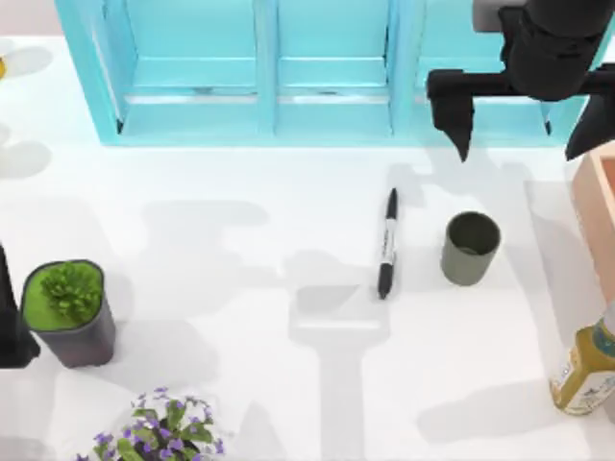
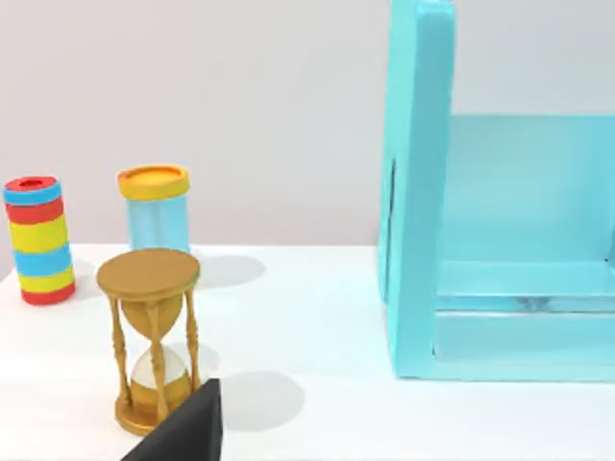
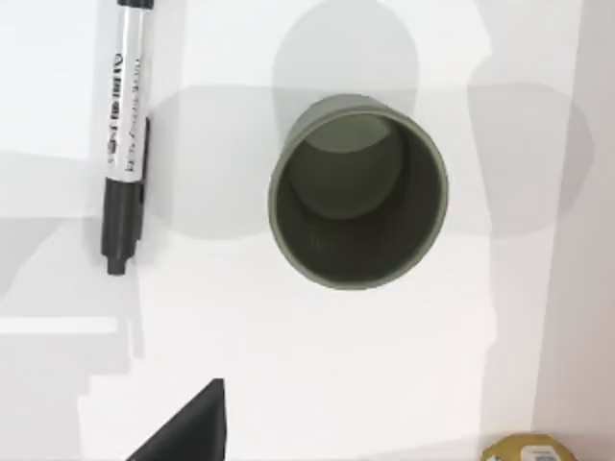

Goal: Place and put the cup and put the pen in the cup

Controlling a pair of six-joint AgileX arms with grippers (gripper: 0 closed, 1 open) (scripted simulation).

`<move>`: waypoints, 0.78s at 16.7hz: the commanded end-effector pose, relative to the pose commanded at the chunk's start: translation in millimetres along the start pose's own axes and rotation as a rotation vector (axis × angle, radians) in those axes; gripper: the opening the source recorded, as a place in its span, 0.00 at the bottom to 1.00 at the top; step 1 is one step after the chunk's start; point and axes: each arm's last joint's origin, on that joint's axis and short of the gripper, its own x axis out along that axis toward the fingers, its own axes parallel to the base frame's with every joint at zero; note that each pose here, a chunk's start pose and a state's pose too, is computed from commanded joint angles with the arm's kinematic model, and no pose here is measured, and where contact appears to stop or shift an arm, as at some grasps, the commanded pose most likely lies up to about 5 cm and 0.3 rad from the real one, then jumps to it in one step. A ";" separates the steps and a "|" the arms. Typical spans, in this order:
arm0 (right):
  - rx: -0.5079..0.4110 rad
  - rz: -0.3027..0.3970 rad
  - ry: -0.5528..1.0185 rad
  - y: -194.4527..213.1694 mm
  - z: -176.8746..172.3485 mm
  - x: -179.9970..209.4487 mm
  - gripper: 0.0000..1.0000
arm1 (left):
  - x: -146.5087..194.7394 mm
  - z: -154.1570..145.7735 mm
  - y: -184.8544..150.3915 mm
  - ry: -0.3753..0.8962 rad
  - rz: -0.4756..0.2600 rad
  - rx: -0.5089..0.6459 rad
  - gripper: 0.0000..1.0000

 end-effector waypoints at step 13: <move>0.024 -0.024 0.021 17.3 5.9 -17.3 1.00 | 0.0 0.0 0.0 0.000 0.000 0.000 1.00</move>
